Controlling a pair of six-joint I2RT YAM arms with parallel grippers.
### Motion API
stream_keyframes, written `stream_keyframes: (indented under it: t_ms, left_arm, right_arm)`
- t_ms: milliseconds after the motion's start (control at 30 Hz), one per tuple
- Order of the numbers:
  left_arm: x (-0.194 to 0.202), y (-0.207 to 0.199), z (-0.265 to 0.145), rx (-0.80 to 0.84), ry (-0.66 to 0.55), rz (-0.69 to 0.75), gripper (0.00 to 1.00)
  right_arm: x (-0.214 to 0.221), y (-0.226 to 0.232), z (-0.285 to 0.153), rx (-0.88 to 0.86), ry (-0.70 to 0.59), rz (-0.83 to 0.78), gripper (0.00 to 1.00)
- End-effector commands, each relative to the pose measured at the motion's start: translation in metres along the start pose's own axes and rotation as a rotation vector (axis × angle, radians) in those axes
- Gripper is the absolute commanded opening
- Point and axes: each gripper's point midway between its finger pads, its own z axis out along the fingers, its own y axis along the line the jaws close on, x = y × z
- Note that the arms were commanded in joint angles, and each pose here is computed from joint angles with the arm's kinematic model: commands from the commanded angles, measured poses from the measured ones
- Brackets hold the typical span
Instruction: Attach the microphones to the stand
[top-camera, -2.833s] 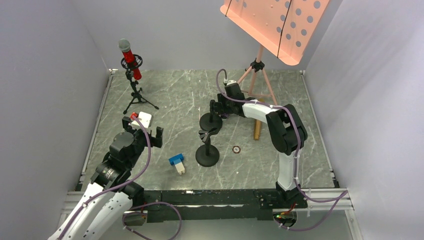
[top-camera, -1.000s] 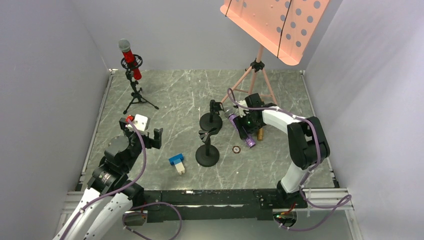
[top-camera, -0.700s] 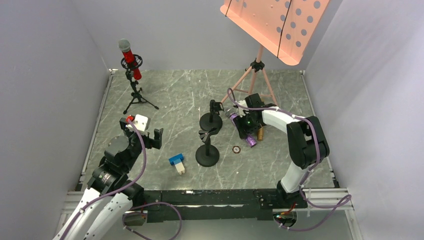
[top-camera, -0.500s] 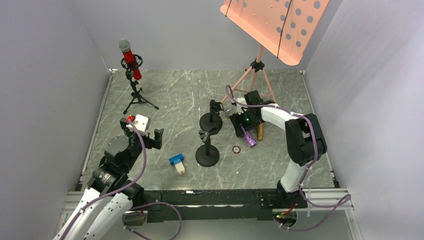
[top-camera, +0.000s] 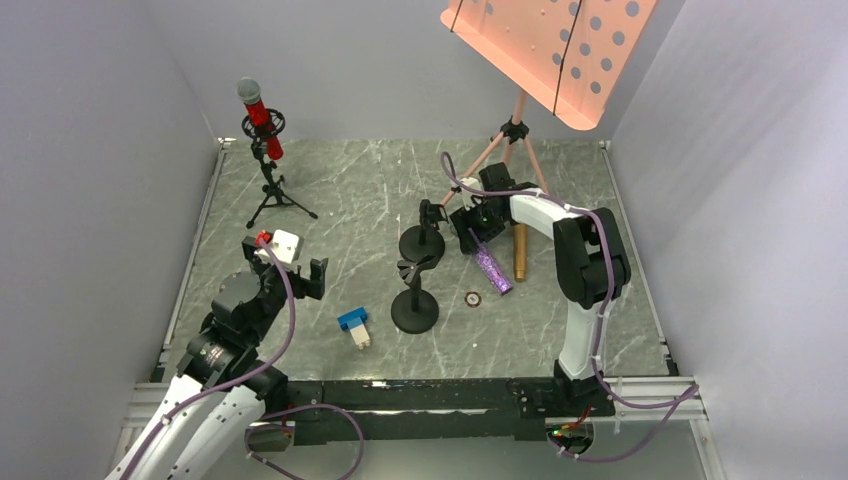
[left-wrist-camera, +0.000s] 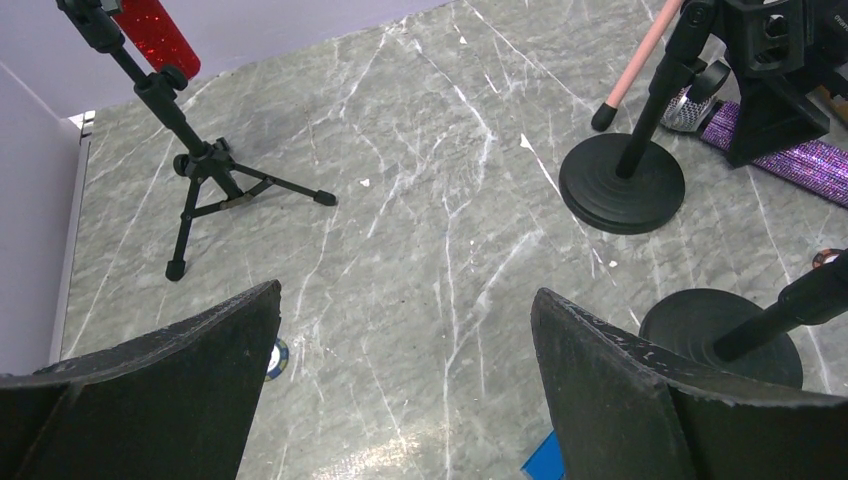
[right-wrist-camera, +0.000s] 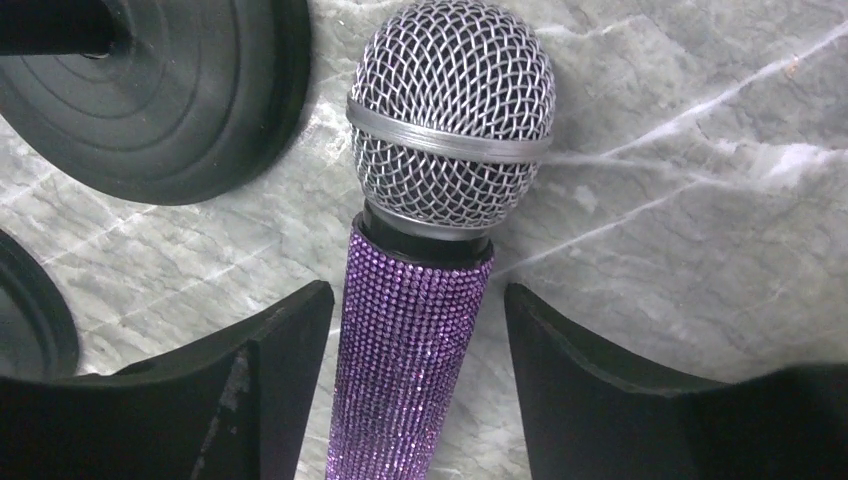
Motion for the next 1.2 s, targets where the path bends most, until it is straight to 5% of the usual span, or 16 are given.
stream_keyframes:
  t_ms: [0,267,567,933,1167]
  left_arm:
    - [-0.008,0.003,0.0,-0.009,-0.032,0.005,0.99]
    - [-0.008,0.002,0.001,-0.008,-0.03,0.007,0.99]
    - [-0.01,-0.001,0.0,0.013,-0.047,0.0,0.99]
    - [-0.026,-0.025,-0.006,0.152,-0.136,-0.028,0.99]
    - [-0.082,-0.058,-0.032,0.359,-0.293,-0.176,0.99]
  right_arm:
    - [-0.017,-0.001,0.001,-0.018,-0.041,-0.004,0.65]
    - [-0.018,0.0,0.007,-0.039,-0.034,0.022,0.58]
    - [-0.005,0.009,-0.009,-0.034,-0.056,-0.002,0.26]
    - [-0.048,0.055,-0.123,-0.103,-0.376,-0.133,0.15]
    - [-0.066,0.085,-0.197,-0.155,-0.55,-0.227,0.14]
